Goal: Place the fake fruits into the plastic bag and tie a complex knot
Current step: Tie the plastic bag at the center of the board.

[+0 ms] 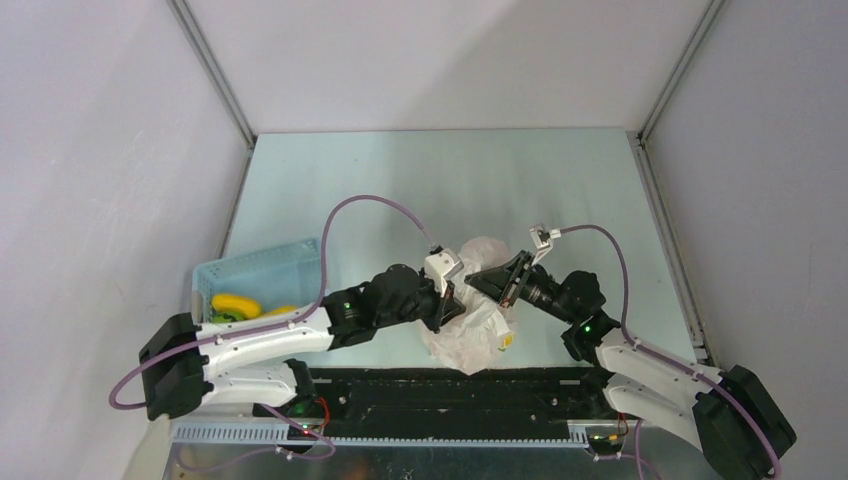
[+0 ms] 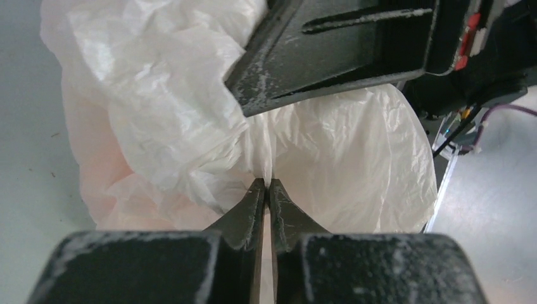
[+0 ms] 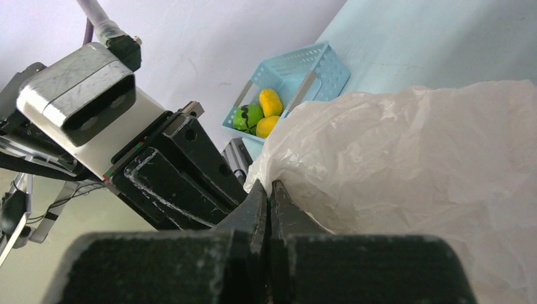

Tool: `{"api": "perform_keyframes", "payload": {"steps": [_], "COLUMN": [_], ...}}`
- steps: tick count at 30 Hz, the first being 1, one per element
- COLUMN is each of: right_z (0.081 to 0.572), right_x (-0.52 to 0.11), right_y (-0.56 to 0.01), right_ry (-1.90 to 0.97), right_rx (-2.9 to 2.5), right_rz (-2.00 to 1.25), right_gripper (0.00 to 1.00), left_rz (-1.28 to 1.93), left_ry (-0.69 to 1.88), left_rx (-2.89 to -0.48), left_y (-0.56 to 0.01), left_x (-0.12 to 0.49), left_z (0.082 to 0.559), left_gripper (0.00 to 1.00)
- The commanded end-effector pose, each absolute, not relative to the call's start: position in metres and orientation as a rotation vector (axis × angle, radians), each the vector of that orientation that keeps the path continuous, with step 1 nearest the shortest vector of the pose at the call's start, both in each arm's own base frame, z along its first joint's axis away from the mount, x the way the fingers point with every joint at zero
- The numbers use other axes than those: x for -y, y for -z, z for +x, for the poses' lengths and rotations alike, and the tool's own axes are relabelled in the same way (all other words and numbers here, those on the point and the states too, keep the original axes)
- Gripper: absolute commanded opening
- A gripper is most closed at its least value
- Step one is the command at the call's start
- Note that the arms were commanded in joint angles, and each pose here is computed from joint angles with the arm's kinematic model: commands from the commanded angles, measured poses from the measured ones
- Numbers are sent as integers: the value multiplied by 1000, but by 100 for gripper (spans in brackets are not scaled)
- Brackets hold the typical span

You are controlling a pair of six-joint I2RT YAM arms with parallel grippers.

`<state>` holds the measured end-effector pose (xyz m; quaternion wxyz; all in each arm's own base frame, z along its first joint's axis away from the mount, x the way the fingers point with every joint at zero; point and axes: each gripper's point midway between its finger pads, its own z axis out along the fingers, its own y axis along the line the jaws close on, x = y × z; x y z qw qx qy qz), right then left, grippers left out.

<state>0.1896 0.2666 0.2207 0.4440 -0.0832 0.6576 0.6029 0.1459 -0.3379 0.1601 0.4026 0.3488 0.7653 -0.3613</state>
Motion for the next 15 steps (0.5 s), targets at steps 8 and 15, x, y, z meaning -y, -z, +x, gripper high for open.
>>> {"api": "perform_keyframes", "payload": {"steps": [8, 15], "right_z": [183, 178], "right_x": [-258, -257], "right_y": [-248, -249], "right_ry": [-1542, -1559], "right_rx": [-1493, -1483], "right_rz": [-209, -225], "right_gripper": [0, 0], "left_rz": [445, 298], "left_ry": [1220, 1474], "left_rx": [-1885, -1850], "left_y": [-220, -256], "left_x": [327, 319], "left_z": [163, 157], "left_gripper": [51, 71]}}
